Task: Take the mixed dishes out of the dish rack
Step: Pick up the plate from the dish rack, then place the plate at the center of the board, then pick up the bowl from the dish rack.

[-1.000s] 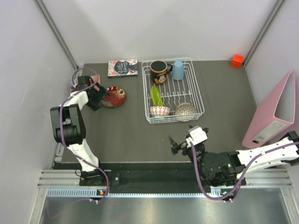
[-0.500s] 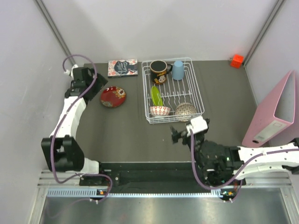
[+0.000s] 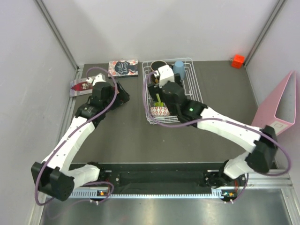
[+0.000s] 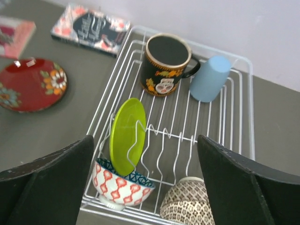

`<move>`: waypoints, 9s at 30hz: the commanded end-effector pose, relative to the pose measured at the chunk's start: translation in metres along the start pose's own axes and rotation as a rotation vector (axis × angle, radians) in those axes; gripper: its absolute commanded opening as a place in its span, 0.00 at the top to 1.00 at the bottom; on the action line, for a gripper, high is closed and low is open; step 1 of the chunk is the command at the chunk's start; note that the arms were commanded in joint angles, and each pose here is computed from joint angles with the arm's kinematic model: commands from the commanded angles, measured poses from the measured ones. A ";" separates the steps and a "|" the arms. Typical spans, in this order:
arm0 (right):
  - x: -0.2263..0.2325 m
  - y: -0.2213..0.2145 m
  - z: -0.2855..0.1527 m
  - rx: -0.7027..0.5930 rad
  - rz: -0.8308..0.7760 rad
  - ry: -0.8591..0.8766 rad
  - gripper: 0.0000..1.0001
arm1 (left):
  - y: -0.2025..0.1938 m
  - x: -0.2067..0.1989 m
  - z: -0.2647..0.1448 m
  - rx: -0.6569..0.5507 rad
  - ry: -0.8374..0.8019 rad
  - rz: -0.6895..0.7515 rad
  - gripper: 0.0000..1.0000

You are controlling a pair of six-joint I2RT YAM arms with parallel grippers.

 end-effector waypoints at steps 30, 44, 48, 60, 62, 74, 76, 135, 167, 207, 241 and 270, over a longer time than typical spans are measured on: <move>0.063 -0.101 0.126 0.304 -0.070 0.167 0.53 | -0.030 0.027 -0.024 0.007 -0.059 0.034 0.01; 0.068 -0.126 0.122 0.373 -0.082 0.201 0.75 | -0.042 0.032 -0.016 0.046 -0.057 0.018 0.01; 0.067 -0.127 0.121 0.377 -0.083 0.197 0.88 | -0.043 0.033 -0.014 0.050 -0.053 0.017 0.01; 0.041 -0.059 0.102 0.248 -0.079 0.152 1.00 | -0.045 0.033 -0.010 0.059 -0.049 0.018 0.01; 0.034 -0.046 0.098 0.227 -0.080 0.140 1.00 | -0.045 0.032 -0.009 0.059 -0.051 0.017 0.01; -0.007 0.025 0.051 0.067 -0.050 0.084 1.00 | -0.044 0.030 -0.006 0.062 -0.054 0.018 0.01; -0.010 0.034 0.041 0.027 -0.046 0.092 1.00 | -0.042 0.028 -0.005 0.062 -0.054 0.020 0.01; 0.133 -0.133 -0.171 -0.443 -1.213 0.454 1.00 | -0.111 -0.020 -0.072 0.482 -0.793 0.192 0.25; 0.072 -0.019 -0.170 -0.240 -0.474 0.176 0.00 | -0.026 0.000 -0.031 0.130 -0.359 -0.096 1.00; -0.024 -0.019 -0.172 -0.291 0.065 0.118 0.00 | 0.069 0.145 0.180 0.066 0.036 -0.266 0.99; -0.009 -0.025 -0.164 -0.274 0.037 0.137 0.00 | 0.102 0.136 0.105 -0.016 0.259 -0.323 0.18; -0.077 -0.076 -0.001 0.222 0.486 -0.119 0.00 | -0.093 -0.041 -0.001 0.209 -0.285 0.236 0.08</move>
Point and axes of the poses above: each gripper's point midway between its finger pads, its own z axis out along the fingers, its own x axis along the line the jaws close on, y = z × x, the point moved 4 cm from there along -z, back along the fingers, and after that the axes turned 3 degrees about -z, right-handed, at the moved point
